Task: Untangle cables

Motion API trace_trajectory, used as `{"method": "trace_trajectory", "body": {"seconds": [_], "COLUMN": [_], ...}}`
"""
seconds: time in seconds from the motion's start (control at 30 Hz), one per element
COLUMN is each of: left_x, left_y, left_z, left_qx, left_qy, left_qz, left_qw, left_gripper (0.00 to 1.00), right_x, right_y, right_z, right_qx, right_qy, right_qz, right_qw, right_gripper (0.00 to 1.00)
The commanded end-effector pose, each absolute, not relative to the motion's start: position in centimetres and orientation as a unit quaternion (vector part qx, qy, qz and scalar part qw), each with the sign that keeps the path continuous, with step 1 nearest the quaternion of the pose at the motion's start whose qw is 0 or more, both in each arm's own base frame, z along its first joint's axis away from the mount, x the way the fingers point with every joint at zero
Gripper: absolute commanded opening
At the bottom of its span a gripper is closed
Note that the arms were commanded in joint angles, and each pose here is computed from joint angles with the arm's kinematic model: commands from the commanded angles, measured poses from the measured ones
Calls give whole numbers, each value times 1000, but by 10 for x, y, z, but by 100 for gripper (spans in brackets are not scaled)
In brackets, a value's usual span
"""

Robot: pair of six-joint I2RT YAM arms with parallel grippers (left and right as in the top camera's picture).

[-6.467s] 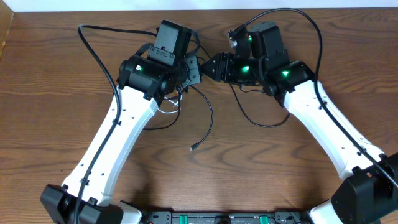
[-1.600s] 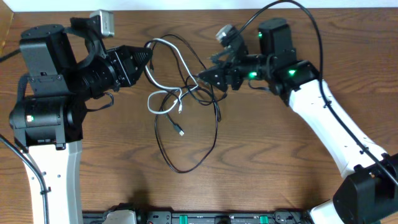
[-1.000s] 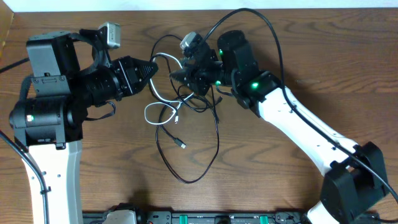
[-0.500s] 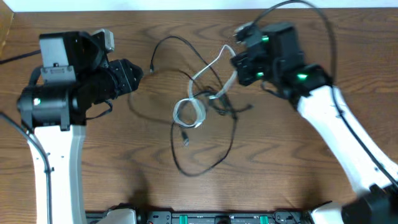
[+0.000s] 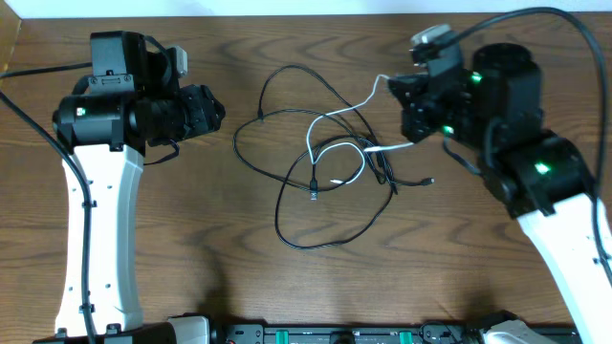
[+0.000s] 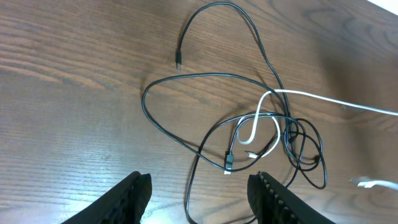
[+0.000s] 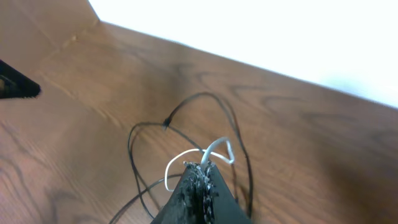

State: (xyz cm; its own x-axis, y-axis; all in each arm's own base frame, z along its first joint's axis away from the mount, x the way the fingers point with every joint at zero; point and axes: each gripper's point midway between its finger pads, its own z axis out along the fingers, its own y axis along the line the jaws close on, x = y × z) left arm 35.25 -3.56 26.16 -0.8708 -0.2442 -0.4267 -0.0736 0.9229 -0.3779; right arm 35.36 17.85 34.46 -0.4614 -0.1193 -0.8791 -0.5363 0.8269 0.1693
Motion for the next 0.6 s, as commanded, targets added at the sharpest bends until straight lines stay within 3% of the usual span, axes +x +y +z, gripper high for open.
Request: {"method": "trace_trajectory", "body": {"seconds": [0.0,0.3,0.47,0.57], "left_x": [353,354,352,351], "left_y": [-36,-45,-66,-87], "left_z": [257,261,268,269], "left_qx": [-63,-29,31,73], "left_qy": [953,950,939,935], "left_qz": [-175,-194,-232,-235], "left_qw": [237,244,253,254], "left_gripper": [55,56,57,63], "right_x": [333,250,222,216], "right_y": [159,83,35,26], "right_z": [406,520,535,531], "right_qx": [-184,-121,-42,-26], "right_qy": [786,686,670,676], "right_qz": [220,161,84,69], "right_qw": [547,699,737,733], "right_gripper": [1,1,1,1]}}
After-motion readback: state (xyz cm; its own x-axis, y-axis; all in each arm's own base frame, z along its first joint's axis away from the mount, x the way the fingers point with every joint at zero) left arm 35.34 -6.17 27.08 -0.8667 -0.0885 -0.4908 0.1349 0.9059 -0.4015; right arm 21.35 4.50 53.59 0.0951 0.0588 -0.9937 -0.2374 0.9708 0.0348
